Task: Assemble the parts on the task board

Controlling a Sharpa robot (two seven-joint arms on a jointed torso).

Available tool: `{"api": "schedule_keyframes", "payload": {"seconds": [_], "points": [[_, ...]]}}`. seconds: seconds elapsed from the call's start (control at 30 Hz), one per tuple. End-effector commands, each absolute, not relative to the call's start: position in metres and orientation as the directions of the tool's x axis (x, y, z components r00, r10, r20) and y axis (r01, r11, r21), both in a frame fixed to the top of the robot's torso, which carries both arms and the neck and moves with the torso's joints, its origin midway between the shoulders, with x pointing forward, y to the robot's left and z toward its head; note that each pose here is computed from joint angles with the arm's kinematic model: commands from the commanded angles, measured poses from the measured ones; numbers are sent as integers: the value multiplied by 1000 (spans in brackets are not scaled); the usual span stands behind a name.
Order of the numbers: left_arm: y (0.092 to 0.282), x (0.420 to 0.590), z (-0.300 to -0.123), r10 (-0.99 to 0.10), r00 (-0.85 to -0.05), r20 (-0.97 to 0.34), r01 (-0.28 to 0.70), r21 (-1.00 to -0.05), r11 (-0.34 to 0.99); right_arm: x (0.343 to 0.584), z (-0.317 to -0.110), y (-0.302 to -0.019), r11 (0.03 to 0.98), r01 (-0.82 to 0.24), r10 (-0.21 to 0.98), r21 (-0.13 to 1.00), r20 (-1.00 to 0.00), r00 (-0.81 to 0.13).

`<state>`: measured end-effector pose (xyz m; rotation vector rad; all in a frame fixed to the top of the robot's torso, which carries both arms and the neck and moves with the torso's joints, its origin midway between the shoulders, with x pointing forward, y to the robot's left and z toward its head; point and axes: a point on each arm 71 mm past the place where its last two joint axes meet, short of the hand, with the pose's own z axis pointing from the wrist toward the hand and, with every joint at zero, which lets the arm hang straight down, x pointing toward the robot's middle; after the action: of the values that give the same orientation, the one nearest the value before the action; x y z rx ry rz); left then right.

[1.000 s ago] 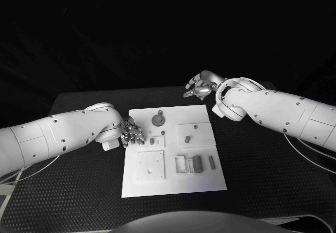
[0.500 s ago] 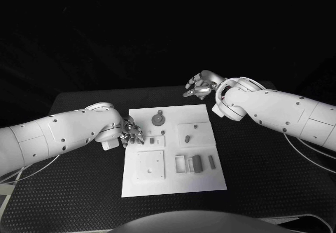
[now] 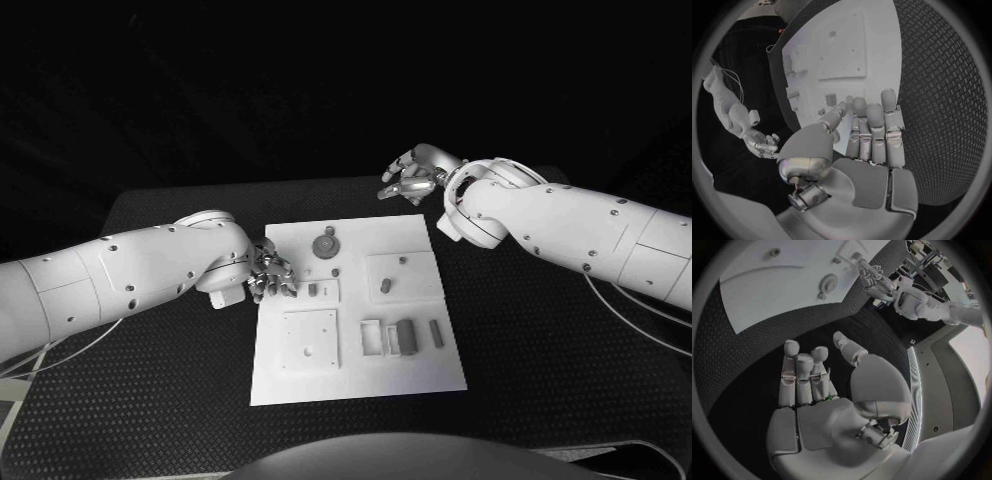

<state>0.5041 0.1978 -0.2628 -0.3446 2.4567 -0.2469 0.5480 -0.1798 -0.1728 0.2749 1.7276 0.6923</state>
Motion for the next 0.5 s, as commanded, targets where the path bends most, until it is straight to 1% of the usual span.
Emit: {"api": "schedule_keyframes", "payload": {"seconds": [0.03, 0.5], "points": [[196, 503, -263, -295, -774, -560, -174, -260, 950, 548, -173, -179, 796, -180, 519, 578, -805, -287], [195, 502, -264, -285, -783, -553, -168, -253, 953, 548, -173, -179, 796, -179, 520, 578, -805, -286]]}}
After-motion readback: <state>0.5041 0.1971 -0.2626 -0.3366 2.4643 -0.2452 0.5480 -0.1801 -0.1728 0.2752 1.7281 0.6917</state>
